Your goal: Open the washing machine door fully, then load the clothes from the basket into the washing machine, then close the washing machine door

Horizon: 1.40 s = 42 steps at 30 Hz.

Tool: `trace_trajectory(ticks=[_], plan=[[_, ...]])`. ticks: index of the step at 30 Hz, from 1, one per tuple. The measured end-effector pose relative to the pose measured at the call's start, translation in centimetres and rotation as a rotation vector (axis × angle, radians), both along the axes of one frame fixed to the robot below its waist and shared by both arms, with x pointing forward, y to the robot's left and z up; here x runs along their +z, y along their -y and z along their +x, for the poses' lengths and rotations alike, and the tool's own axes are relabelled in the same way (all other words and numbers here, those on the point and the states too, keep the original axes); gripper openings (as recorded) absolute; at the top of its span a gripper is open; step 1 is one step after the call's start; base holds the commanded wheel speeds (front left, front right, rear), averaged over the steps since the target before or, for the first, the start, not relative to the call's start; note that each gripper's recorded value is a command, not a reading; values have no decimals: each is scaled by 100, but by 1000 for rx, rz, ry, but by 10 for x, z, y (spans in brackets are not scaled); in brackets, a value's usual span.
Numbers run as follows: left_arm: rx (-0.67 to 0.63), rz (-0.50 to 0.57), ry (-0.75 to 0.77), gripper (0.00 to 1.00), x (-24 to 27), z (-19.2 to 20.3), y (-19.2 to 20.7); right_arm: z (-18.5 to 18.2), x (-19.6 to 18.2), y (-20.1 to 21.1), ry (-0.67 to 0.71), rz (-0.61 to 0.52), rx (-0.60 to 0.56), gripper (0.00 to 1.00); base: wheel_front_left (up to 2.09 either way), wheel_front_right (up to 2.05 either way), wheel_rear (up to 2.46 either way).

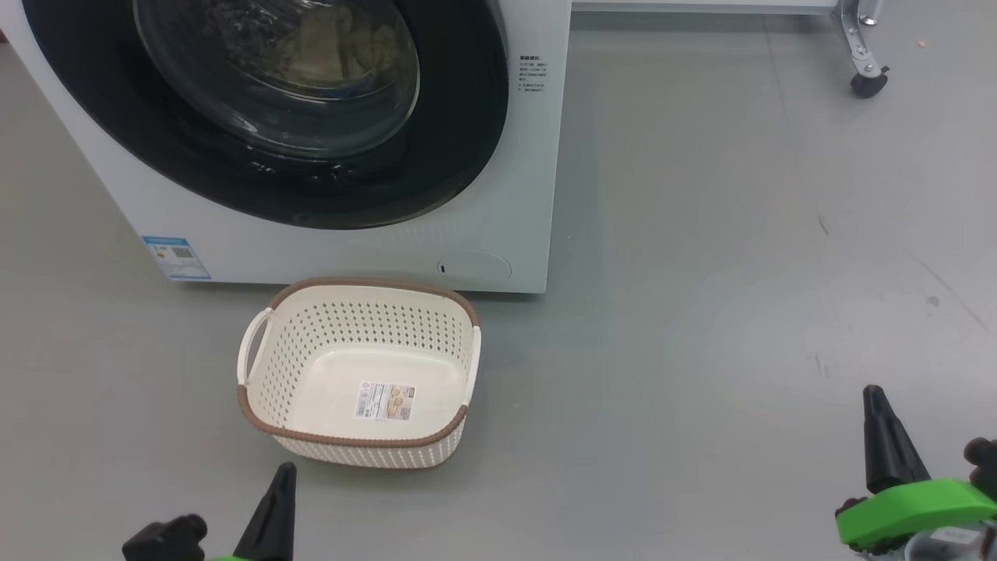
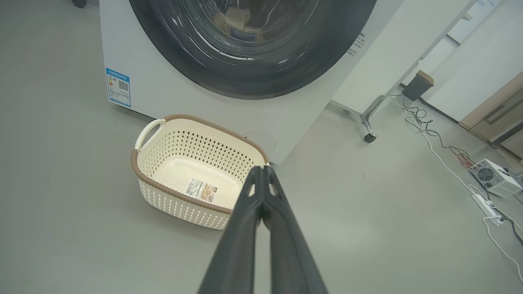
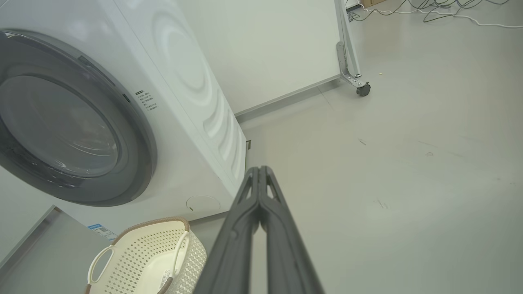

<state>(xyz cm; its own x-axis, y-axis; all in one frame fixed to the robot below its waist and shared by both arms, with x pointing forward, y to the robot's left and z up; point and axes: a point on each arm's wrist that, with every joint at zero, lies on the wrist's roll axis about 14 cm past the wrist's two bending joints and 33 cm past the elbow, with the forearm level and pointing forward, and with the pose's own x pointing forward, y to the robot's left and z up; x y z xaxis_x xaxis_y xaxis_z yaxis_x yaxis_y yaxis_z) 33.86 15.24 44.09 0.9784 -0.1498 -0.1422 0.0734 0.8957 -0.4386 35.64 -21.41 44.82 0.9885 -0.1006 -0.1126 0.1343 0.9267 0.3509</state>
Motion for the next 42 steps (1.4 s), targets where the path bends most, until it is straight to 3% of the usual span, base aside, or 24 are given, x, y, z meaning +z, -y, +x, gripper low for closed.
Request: trace_trajectory(ticks=[42], plan=[[146, -421, -60, 0, 10, 16, -17, 3, 2, 2, 14, 480, -86, 0, 0, 0, 0]])
